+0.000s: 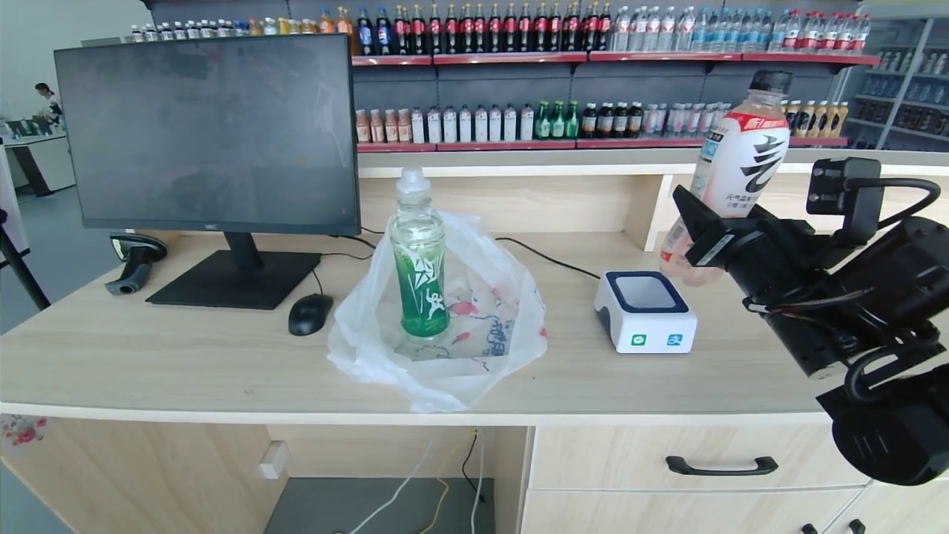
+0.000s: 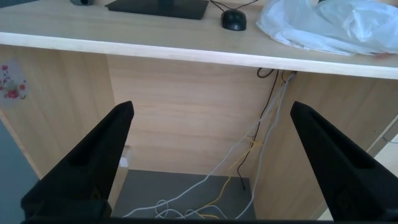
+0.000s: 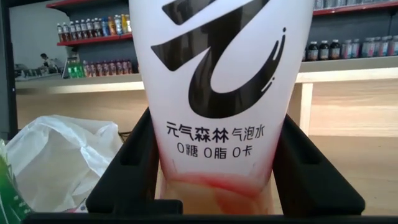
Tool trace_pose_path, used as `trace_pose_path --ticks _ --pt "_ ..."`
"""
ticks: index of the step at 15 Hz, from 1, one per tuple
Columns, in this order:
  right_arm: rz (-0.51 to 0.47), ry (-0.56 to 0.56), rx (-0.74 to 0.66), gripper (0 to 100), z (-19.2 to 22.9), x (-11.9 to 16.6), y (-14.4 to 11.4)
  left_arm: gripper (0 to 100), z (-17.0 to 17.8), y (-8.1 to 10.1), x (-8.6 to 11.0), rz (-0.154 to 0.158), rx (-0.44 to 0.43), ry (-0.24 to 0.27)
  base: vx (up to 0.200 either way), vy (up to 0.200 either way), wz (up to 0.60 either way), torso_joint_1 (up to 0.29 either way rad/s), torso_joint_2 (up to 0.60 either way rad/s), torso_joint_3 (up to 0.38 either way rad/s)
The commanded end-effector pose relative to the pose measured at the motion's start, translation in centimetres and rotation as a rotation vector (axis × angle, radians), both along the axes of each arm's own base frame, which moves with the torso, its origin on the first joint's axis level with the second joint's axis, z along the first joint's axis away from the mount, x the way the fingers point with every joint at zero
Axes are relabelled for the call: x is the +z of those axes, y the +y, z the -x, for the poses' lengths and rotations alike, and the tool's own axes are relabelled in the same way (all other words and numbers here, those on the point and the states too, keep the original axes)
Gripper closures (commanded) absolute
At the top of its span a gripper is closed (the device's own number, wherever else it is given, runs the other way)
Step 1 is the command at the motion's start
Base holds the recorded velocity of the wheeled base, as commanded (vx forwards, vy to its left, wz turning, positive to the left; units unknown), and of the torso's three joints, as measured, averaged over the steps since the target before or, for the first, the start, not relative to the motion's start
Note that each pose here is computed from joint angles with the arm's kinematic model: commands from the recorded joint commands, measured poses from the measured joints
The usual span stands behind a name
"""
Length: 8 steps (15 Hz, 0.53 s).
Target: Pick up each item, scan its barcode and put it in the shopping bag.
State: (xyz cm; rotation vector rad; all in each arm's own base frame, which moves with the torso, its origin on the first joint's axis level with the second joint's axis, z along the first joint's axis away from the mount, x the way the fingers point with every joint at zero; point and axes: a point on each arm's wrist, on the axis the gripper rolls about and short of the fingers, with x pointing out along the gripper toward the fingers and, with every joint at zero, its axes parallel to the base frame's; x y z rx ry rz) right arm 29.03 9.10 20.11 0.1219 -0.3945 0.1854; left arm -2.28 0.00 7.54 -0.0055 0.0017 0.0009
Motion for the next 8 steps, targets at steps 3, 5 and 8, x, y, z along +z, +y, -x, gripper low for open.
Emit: trace_pose_path --ticks 3,5,8 --pt "0.005 0.018 0.005 100 0.1 -0.4 0.1 0 0.0 0.0 0.0 0.001 0.001 0.0 0.0 0.0 0.6 -0.001 0.0 0.005" --pt "0.008 0.03 0.009 100 0.3 -0.7 0.2 0 0.0 0.0 0.0 0.001 0.001 0.0 0.0 0.0 0.0 0.0 0.0 0.0" --pt "0.015 0.044 0.089 100 0.9 -1.2 2.5 0 0.0 0.0 0.0 0.001 0.001 0.0 0.0 0.0 0.0 0.0 0.0 0.0"
